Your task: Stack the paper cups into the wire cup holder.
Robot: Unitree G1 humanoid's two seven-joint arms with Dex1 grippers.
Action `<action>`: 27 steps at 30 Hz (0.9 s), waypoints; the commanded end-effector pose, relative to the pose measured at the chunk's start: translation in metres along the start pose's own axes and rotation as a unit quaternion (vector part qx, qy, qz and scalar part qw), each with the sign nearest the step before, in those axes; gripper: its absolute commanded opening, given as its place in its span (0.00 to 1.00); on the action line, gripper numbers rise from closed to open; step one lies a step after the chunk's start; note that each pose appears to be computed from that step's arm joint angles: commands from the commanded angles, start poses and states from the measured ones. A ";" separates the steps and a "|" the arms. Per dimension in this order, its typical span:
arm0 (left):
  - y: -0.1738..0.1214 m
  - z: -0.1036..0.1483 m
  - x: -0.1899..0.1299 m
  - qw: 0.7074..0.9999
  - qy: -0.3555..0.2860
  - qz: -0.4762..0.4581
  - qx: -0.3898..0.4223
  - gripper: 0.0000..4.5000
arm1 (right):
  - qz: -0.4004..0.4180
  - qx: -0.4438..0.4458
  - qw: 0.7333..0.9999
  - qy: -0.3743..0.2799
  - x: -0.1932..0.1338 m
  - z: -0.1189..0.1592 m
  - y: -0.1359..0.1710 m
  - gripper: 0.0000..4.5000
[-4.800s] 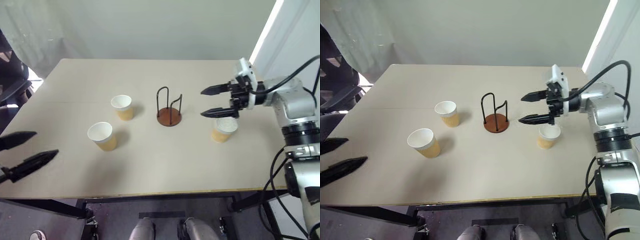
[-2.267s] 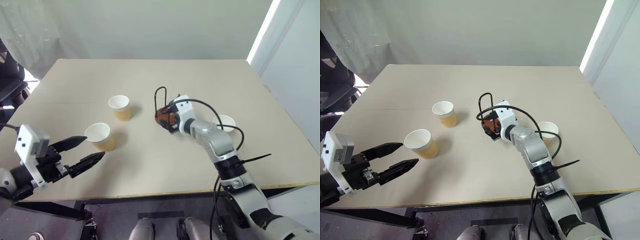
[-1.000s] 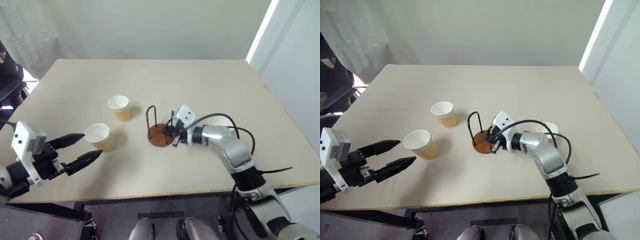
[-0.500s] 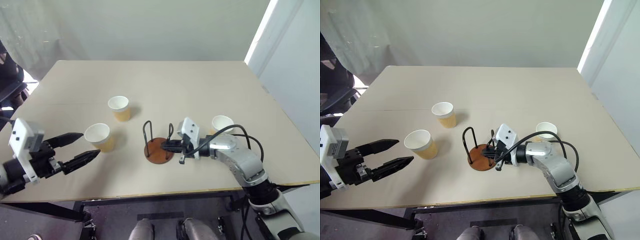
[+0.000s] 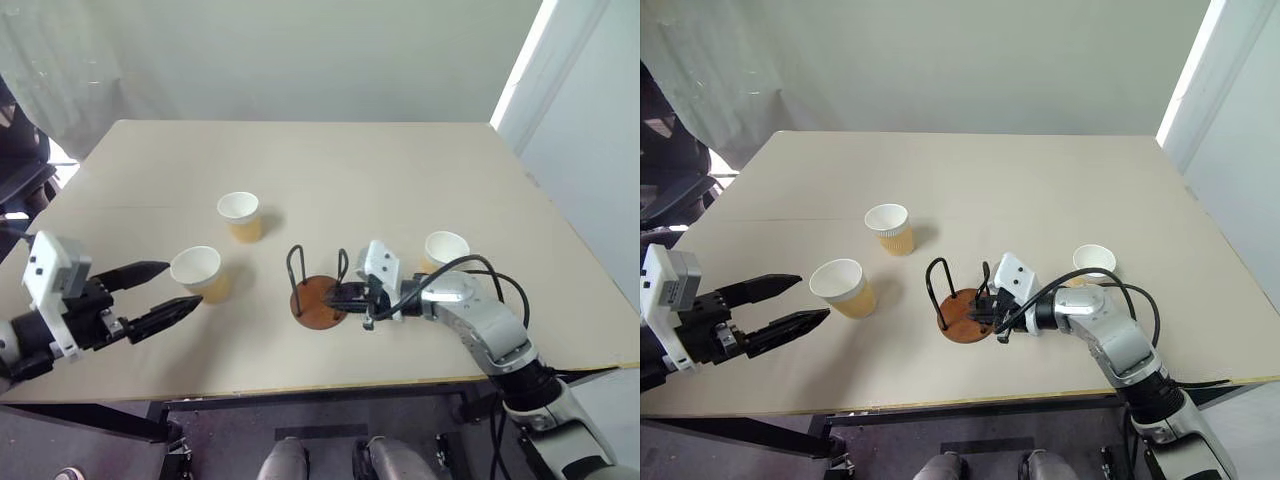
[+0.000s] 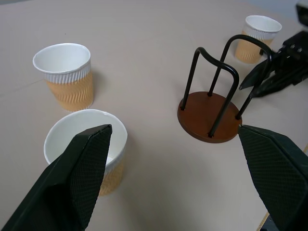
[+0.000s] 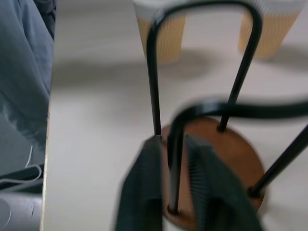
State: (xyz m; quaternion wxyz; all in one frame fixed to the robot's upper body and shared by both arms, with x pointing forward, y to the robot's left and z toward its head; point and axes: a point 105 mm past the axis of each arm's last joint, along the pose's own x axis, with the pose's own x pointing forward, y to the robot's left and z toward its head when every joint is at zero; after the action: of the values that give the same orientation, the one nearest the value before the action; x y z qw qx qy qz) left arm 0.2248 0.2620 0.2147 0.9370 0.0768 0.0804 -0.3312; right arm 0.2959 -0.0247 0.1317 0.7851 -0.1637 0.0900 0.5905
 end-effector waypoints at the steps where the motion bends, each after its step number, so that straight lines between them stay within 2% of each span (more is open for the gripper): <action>1: 0.001 0.007 0.000 1.000 -0.005 0.001 0.020 1.00 | 0.001 -0.026 1.000 -0.010 -0.002 0.008 0.000 0.48; 7: 0.002 0.007 -0.001 1.000 -0.006 0.002 0.022 1.00 | 0.013 -0.032 0.999 -0.005 -0.005 0.009 0.001 0.97; 8: 0.003 0.007 -0.001 1.000 -0.006 0.003 0.022 1.00 | 0.017 -0.034 0.999 -0.002 -0.007 0.009 0.001 0.99; 12: 0.004 0.007 -0.001 1.000 -0.005 0.002 0.023 1.00 | 0.038 -0.041 0.998 0.016 -0.018 0.008 0.000 0.99; 16: 0.008 0.009 -0.001 1.000 -0.005 0.001 0.026 1.00 | 0.053 -0.052 0.996 0.050 -0.044 0.005 -0.008 0.99; 22: 0.011 0.010 0.005 0.999 -0.009 -0.007 0.030 1.00 | 0.049 -0.060 0.995 0.065 -0.048 0.000 -0.011 0.99; 27: 0.011 0.009 0.006 0.999 -0.009 -0.011 0.032 1.00 | 0.083 -0.056 0.993 0.068 -0.048 0.001 0.002 0.99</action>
State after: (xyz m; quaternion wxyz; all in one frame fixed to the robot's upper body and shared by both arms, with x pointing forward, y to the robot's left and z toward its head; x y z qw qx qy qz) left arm 0.2379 0.2654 0.2144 0.9326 0.0862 0.0762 -0.3421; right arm 0.2885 -0.0703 0.1403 0.7290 -0.2336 0.1359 0.6290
